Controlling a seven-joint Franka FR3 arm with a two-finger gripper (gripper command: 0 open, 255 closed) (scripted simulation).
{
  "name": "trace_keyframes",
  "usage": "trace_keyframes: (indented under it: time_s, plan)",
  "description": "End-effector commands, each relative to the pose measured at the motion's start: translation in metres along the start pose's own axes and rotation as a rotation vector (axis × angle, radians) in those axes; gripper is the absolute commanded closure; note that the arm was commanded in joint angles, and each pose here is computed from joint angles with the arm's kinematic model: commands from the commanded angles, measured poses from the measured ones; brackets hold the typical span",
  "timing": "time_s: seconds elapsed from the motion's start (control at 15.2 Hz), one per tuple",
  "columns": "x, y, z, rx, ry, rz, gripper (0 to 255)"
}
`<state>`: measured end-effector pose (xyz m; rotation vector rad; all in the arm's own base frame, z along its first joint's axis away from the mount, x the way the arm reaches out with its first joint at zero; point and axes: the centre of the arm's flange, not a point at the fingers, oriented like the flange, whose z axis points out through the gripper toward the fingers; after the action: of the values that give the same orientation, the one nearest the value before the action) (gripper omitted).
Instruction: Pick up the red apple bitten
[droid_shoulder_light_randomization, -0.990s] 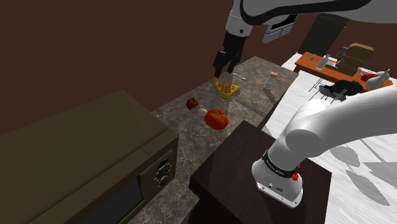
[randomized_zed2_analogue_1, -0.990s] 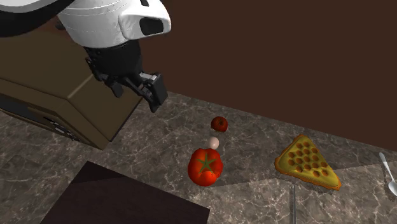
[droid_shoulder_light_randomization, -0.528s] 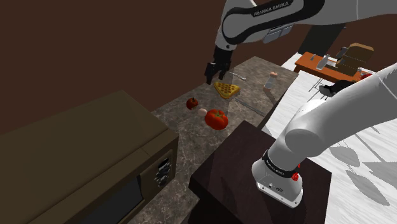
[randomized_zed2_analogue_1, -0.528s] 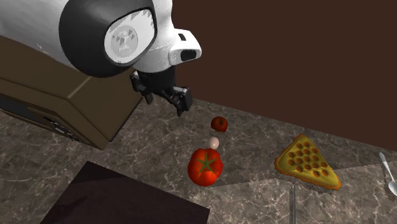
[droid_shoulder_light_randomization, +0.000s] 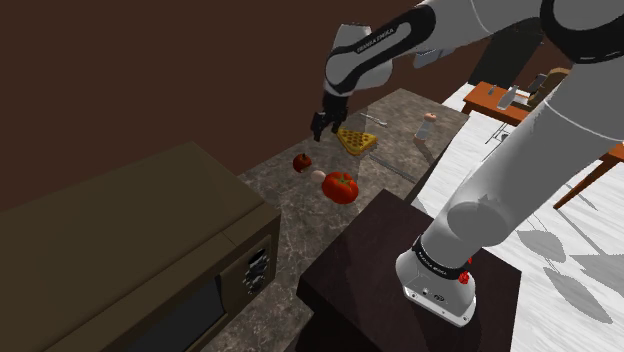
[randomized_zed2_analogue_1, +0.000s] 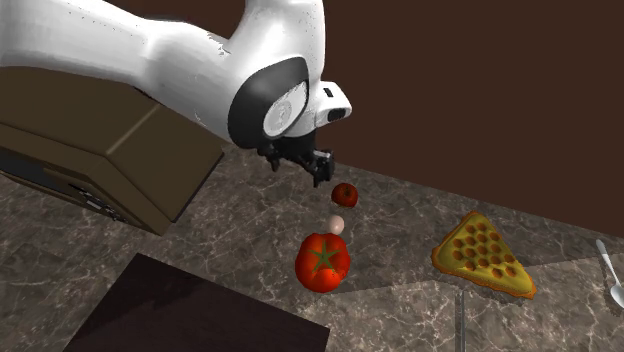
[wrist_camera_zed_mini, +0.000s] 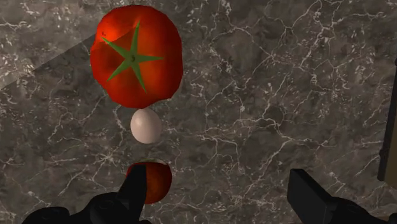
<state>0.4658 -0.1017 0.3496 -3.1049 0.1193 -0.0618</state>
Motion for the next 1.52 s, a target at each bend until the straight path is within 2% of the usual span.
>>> trace_keyframes:
  time_s: [0.0,1.06,1.45]
  plan:
    - [0.013,0.008,0.021,-0.005,0.003,-0.001,0]
    - [0.127,0.082,0.175,-0.042,0.024,0.000,0]
    - [0.126,0.083,0.207,-0.042,0.024,0.000,0]
